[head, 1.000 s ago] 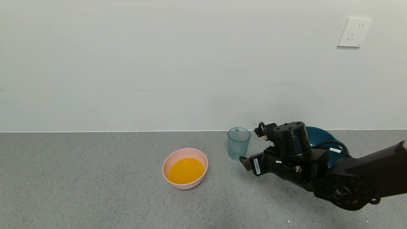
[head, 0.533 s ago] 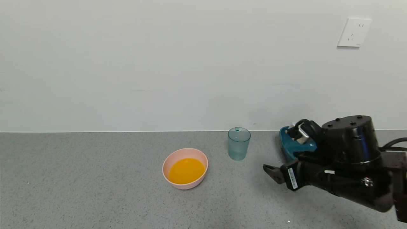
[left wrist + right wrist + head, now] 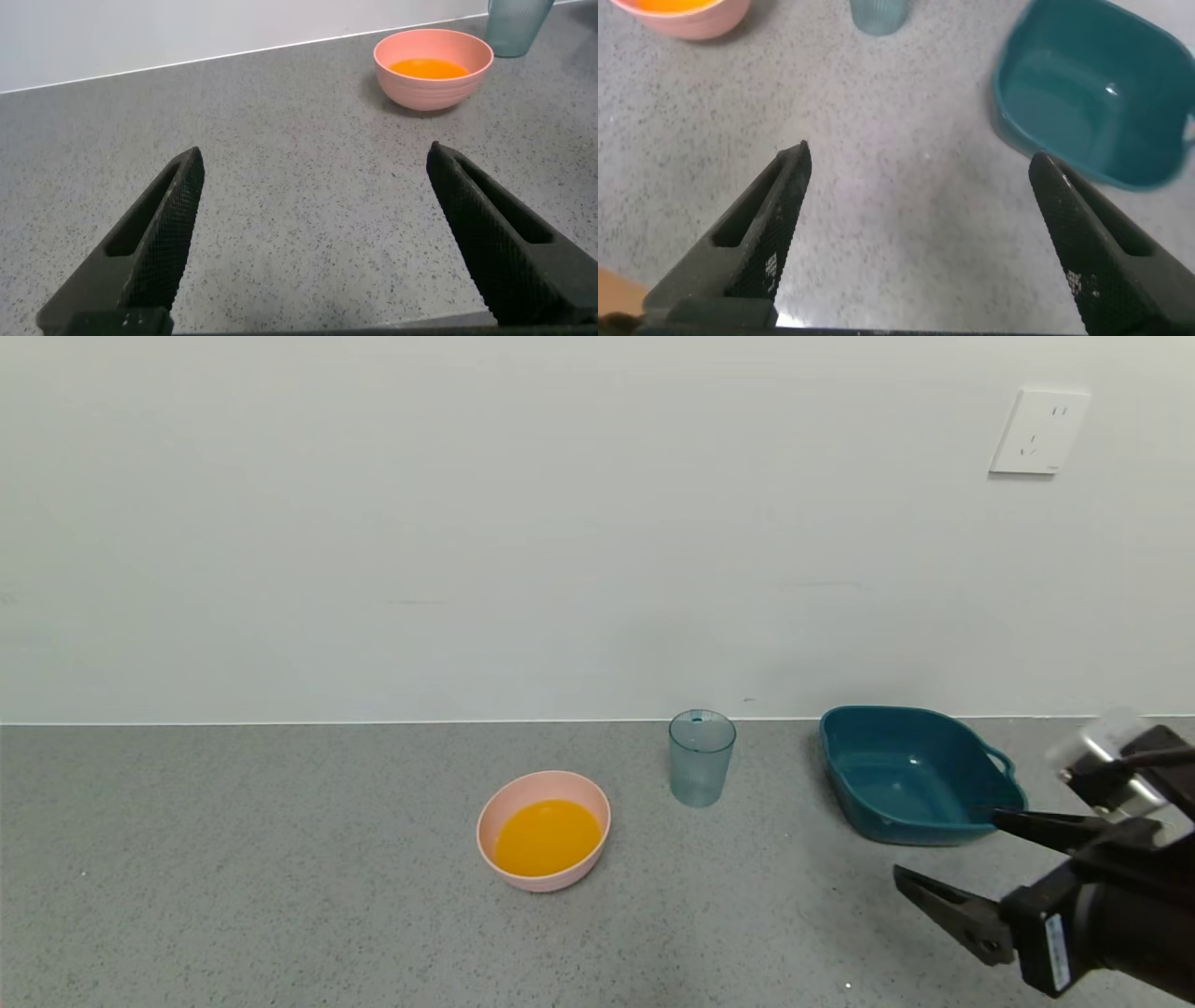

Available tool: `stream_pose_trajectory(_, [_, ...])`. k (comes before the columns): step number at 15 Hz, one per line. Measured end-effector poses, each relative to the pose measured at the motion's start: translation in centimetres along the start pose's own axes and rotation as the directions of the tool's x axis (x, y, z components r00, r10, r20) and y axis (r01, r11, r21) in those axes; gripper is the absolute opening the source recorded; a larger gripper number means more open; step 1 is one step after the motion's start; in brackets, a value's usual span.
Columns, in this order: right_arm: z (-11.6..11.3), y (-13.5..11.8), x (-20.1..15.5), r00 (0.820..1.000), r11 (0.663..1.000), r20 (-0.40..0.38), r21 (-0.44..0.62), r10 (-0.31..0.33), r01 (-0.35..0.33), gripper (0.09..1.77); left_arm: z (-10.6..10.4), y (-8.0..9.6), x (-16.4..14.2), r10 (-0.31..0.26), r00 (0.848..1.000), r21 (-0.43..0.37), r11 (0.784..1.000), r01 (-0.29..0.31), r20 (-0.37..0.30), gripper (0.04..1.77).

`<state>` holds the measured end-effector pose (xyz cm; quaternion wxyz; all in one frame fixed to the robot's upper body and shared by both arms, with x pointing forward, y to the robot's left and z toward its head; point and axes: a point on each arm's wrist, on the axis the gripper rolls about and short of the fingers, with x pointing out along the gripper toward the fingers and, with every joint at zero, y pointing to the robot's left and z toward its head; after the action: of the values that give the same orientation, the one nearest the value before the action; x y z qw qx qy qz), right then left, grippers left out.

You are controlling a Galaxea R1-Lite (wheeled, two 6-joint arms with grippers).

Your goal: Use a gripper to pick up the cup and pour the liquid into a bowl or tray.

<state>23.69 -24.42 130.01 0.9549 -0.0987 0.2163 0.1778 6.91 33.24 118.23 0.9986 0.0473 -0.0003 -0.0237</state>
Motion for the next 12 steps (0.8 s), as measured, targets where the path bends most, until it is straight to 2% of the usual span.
stream_pose_trajectory(5, [-2.4,-1.9,-7.3,0.998,1.0,0.056,0.007,-0.027,0.026,1.7,0.0,0.0,0.0,0.0,1.0,0.0,1.0,0.0,0.0,1.72])
stream_pose_trajectory(7, [-3.2,-2.7,-9.8,0.991,0.995,0.091,0.035,-0.098,0.096,1.7,0.0,0.0,0.0,0.0,1.0,0.0,1.0,0.0,0.0,1.72])
stream_pose_trajectory(9, [-3.7,-3.4,-11.8,0.976,0.982,0.121,0.076,-0.18,0.171,1.7,0.0,0.0,0.0,0.0,1.0,0.0,1.0,0.0,0.0,1.72])
stream_pose_trajectory(12, [-4.3,-4.0,-14.1,0.934,0.942,0.158,0.153,-0.321,0.298,1.7,0.0,0.0,0.0,0.0,1.0,0.0,1.0,0.0,0.0,1.72])
